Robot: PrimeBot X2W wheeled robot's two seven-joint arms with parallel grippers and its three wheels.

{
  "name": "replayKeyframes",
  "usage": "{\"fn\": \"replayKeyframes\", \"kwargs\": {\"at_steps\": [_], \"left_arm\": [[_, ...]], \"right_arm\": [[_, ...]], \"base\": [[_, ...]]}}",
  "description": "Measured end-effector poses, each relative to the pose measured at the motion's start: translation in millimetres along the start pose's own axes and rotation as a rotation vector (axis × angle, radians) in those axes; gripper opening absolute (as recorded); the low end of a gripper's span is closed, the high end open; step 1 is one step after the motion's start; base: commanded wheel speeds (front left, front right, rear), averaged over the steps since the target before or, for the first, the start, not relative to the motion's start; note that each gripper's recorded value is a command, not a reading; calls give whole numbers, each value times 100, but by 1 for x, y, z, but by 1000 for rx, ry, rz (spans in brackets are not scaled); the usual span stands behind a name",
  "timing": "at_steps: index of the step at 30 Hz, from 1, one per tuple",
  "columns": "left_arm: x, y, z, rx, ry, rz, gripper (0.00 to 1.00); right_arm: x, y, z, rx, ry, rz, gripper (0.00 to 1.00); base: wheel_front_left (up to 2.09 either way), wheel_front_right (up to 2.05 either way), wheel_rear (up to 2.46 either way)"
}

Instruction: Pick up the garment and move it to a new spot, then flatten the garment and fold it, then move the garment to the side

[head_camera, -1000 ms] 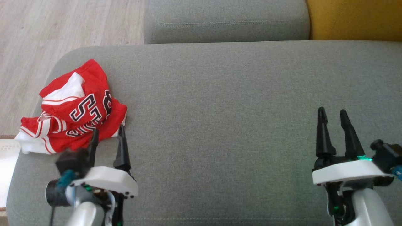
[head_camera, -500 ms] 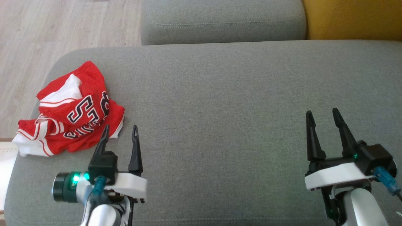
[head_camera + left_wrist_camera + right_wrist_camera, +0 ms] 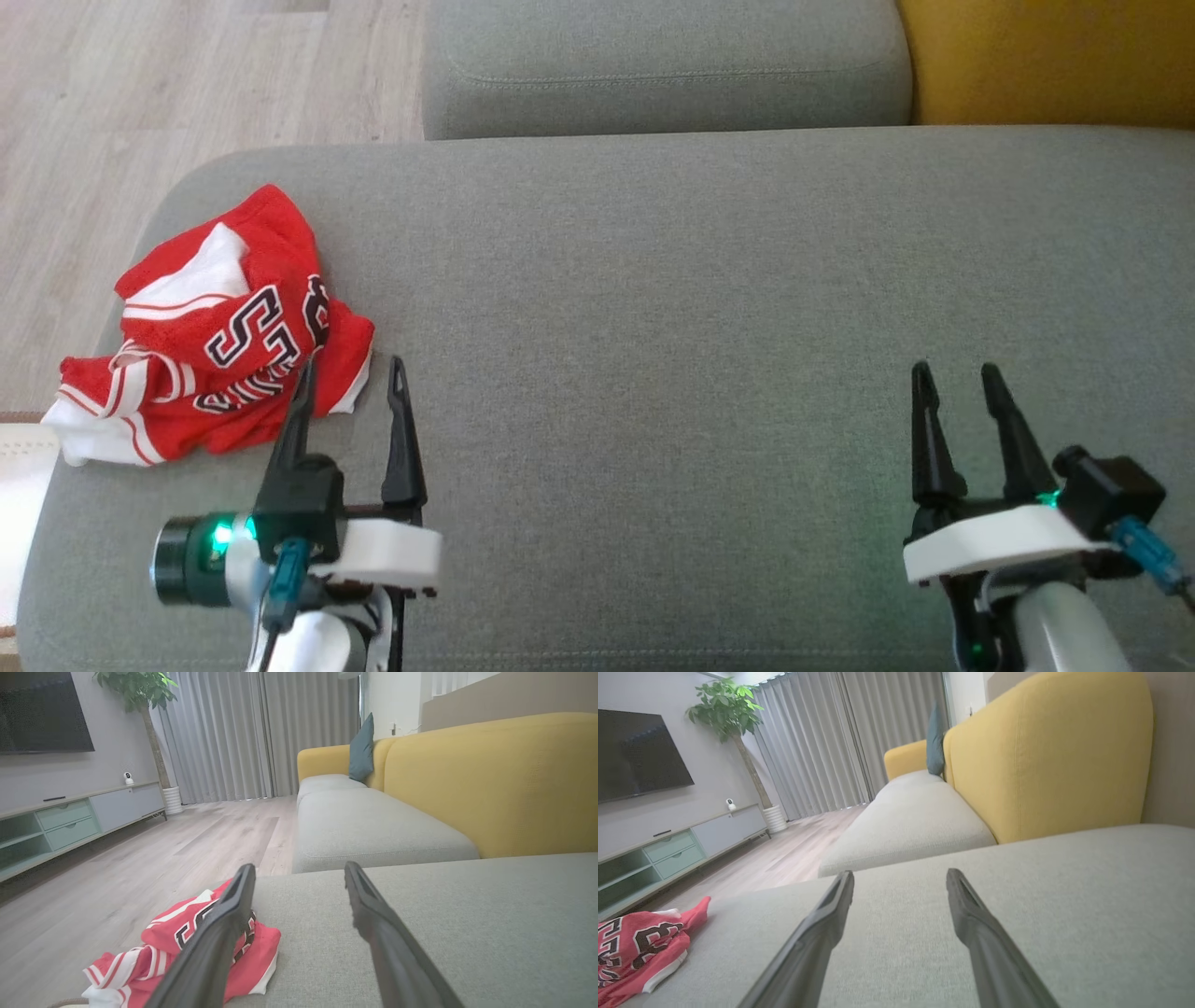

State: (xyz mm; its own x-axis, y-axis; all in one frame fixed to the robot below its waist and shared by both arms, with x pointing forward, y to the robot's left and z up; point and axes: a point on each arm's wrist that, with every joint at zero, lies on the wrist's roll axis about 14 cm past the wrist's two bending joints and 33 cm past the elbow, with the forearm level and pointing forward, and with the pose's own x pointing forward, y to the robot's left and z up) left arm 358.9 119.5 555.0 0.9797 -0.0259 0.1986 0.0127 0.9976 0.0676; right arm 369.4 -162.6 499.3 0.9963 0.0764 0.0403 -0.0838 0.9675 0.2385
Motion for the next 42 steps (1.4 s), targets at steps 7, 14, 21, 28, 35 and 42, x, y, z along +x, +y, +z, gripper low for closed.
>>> {"fn": "replayKeyframes", "kwargs": {"at_steps": [7, 14, 21, 28, 35, 42], "left_arm": [[-16, -6, -25, 5, 67, -42, 100], [-12, -8, -16, 44, 16, -55, 100], [-7, -7, -12, 41, 0, -55, 100], [-7, -8, -14, 37, 4, -62, 100], [-7, -3, -12, 34, -1, -48, 100], [-15, 15, -10, 57, -6, 8, 100]], "right_arm": [[-5, 4, -22, -54, 64, 23, 100], [-3, 7, -21, -96, 55, 38, 100], [-1, 5, -17, -97, 45, 35, 100], [-1, 3, -18, -94, 46, 29, 100], [1, 8, -18, -94, 48, 43, 100], [9, 29, -23, -86, 58, 107, 100]], "base": [[0, 0, 0], [0, 0, 0], [0, 0, 0], [0, 0, 0], [0, 0, 0], [0, 0, 0]]}}
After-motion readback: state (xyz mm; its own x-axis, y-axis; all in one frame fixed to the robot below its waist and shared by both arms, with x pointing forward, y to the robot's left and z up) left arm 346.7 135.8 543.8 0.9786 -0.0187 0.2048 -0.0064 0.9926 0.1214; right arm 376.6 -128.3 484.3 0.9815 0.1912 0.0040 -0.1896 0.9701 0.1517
